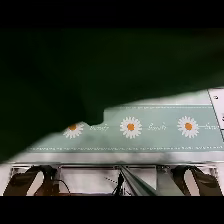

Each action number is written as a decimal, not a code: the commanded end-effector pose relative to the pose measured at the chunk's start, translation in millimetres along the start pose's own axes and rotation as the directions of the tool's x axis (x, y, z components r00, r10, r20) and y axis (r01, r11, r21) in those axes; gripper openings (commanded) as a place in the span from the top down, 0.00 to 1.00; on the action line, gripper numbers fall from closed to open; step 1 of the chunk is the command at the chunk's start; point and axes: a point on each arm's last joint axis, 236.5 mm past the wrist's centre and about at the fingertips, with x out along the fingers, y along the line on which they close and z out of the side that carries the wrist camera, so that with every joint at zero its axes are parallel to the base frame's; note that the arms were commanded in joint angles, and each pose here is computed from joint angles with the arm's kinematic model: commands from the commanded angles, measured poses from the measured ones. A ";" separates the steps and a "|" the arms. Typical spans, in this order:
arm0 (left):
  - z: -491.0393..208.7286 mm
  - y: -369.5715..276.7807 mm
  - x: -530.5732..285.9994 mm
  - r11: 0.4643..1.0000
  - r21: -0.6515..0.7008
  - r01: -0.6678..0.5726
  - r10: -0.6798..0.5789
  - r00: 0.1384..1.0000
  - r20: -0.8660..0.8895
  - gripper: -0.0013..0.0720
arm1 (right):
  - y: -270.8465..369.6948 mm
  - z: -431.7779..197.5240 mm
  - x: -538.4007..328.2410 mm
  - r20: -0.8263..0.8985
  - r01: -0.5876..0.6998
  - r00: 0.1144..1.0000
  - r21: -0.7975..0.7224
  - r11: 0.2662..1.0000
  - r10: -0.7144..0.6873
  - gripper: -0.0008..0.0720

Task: Fold the shirts.

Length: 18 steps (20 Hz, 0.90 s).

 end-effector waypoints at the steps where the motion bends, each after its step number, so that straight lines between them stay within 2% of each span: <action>1: -63.9 0.4 -19.8 0.998 -0.047 -0.037 0.023 0.963 -0.267 0.95 | -4.4 -64.6 -20.2 -0.285 0.040 0.958 0.019 0.999 -0.033 0.96; 6: -67.9 7.5 -3.3 0.995 -0.084 -0.044 0.016 0.954 -0.301 0.95 | -11.2 -96.6 -1.8 -0.439 0.034 0.898 0.029 0.999 -0.018 0.96; 8: -78.9 16.0 16.3 0.994 -0.104 -0.045 0.004 0.932 -0.363 0.95 | -17.3 -120.2 13.5 -0.546 0.032 0.838 0.044 0.999 -0.002 0.96; 12: -144.4 43.7 84.6 0.980 -0.190 -0.056 -0.077 0.779 -0.623 0.95 | -42.9 -186.7 71.4 -0.783 0.035 0.621 0.078 0.996 0.040 0.96; 15: -198.8 76.6 170.4 0.964 -0.254 -0.077 -0.128 0.702 -0.701 0.95 | -66.4 -251.9 141.7 -0.886 0.069 0.454 0.141 0.988 0.095 0.96; 17: -250.8 96.8 226.1 0.944 -0.309 -0.113 -0.172 0.633 -0.755 0.95 | -76.0 -300.5 188.6 -0.914 0.098 0.378 0.199 0.975 0.148 0.96; 18: -282.7 101.4 249.7 0.930 -0.346 -0.122 -0.215 0.583 -0.784 0.95 | -76.8 -320.3 211.7 -0.911 0.112 0.371 0.238 0.965 0.181 0.96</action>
